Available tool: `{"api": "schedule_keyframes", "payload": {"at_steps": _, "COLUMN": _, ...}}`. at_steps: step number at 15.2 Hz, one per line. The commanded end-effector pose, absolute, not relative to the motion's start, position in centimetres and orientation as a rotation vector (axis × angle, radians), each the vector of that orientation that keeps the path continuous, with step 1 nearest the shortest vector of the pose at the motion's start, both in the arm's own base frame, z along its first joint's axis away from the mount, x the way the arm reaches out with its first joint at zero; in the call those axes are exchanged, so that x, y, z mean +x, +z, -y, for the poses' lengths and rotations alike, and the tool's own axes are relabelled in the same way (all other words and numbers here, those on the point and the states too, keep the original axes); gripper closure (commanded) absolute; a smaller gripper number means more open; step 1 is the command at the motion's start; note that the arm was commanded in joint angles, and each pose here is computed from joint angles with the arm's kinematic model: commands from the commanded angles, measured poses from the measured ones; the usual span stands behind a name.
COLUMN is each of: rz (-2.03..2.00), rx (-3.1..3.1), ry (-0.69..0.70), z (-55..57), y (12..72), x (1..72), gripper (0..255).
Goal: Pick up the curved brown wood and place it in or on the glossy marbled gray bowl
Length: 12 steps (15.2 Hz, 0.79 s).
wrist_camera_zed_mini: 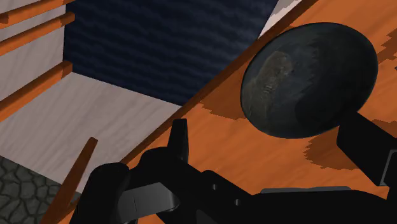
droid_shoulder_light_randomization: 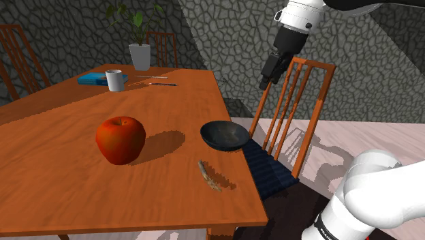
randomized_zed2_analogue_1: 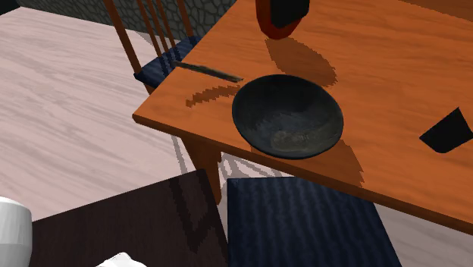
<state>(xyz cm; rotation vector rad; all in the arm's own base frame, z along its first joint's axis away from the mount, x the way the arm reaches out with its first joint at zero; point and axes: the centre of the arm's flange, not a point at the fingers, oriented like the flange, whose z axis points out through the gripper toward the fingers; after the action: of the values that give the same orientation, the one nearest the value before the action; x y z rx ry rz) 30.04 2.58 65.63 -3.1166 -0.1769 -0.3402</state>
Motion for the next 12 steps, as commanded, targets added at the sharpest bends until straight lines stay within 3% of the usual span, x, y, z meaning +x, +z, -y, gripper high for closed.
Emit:
{"api": "schedule_keyframes", "payload": {"at_steps": 1, "rz": 0.177, "rx": -3.117, "ry": -0.340, "z": -2.6, "y": 65.6, "x": 30.0, "gripper": 0}}
{"api": "schedule_keyframes", "payload": {"at_steps": 12, "rz": -0.219, "rx": -3.164, "ry": -0.337, "z": -16.2, "y": 58.9, "x": 27.2, "gripper": 0}}
